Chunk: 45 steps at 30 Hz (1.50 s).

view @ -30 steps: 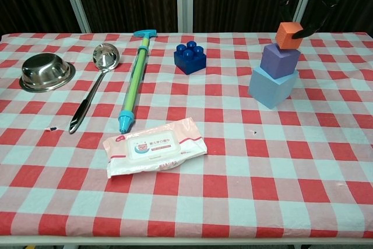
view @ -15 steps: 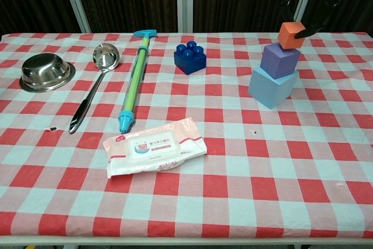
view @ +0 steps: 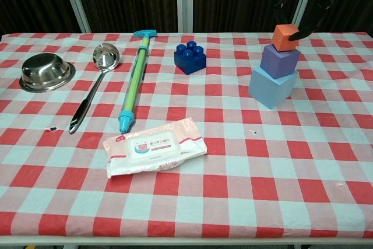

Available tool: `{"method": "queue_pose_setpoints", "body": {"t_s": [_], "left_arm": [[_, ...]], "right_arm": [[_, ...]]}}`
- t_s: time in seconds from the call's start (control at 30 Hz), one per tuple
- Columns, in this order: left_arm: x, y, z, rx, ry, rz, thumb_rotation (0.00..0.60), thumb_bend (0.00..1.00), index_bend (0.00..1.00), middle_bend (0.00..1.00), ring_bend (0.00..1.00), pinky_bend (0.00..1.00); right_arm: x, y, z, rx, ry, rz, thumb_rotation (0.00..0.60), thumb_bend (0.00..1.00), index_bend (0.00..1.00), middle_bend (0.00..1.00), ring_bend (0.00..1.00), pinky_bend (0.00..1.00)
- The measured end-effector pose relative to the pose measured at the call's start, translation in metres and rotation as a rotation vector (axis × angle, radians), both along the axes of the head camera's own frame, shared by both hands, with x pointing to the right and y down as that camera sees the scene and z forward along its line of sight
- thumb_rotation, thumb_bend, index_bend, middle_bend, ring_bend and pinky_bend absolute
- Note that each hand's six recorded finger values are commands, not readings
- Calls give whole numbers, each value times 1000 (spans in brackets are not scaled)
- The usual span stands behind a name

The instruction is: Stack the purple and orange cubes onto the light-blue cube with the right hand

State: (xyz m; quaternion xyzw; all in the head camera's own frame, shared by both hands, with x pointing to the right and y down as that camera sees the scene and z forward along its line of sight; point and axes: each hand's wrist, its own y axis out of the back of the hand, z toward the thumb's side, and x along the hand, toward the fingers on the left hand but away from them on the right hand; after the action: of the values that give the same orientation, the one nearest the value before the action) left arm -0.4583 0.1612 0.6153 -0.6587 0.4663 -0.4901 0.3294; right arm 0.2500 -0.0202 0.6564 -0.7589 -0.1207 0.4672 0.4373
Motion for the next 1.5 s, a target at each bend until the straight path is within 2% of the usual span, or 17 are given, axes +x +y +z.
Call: {"method": "queue_pose_setpoints", "body": {"t_s": [0.97,1.13,1.4,1.5], "left_arm": [[0,0,0,0,0,0,600,60,238,202,145,309],[0,0,0,0,0,0,600,60,238,202,145,309],[0,0,0,0,0,0,600,60,238,202,145,309],[0,0,0,0,0,0,600,60,238,202,145,309]], "right_arm": [[0,2,6,-13,7,-6,600,183,0,518,255,133],[1,3,7,-18,12,-7,600,121,0,463,228,133],[2,0,0,-15,-6,-4,600,4,0,316,97,134],[2,-1,-7,-5,-20,-7,600,0,0,269,69,132]]}}
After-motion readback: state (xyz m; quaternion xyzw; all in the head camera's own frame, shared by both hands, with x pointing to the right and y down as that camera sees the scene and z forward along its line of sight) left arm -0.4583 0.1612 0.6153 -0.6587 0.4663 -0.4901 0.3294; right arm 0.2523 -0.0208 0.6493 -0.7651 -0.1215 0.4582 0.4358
